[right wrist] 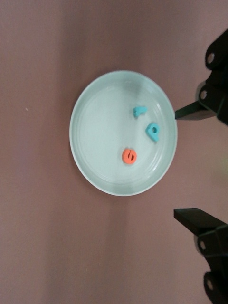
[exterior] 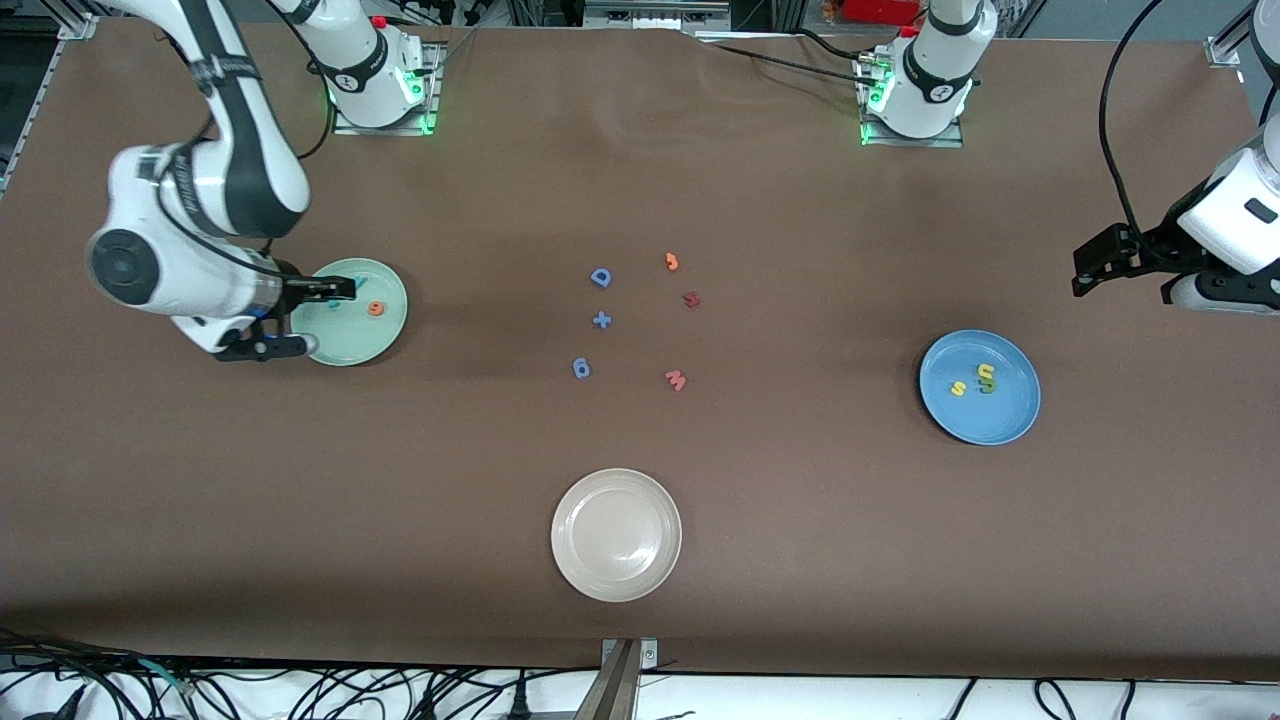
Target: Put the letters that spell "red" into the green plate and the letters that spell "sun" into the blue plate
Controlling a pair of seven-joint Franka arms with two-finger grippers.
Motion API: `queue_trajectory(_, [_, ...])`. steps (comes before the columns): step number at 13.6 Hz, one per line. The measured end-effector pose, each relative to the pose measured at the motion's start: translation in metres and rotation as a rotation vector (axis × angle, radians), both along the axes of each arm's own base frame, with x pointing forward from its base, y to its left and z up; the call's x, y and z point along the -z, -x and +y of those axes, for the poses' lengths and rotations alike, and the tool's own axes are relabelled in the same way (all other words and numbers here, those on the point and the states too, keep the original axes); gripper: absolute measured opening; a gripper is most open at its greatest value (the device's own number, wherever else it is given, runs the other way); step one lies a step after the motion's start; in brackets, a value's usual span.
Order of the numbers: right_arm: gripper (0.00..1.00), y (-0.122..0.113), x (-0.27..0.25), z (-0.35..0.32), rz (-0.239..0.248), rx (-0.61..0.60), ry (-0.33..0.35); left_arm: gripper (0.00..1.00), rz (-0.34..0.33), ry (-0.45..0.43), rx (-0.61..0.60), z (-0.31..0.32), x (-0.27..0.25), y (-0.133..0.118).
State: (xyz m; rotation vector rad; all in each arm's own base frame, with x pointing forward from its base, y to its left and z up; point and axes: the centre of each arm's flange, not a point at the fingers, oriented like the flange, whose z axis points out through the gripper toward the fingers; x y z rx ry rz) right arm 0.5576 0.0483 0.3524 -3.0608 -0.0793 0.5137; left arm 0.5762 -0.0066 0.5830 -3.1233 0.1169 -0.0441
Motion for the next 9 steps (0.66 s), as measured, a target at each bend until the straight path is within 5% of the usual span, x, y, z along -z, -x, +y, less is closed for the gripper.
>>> queue_trajectory(4, [0.86,-0.022,-0.084,-0.015,-0.009,0.031,-0.004,1.00,0.000,0.000,0.000,0.000,0.000,0.000])
queue_trajectory(9, [0.95,-0.017,-0.167,-0.021,-0.142,0.028,-0.017,1.00,0.001,0.000,0.000,0.000,0.000,0.000])
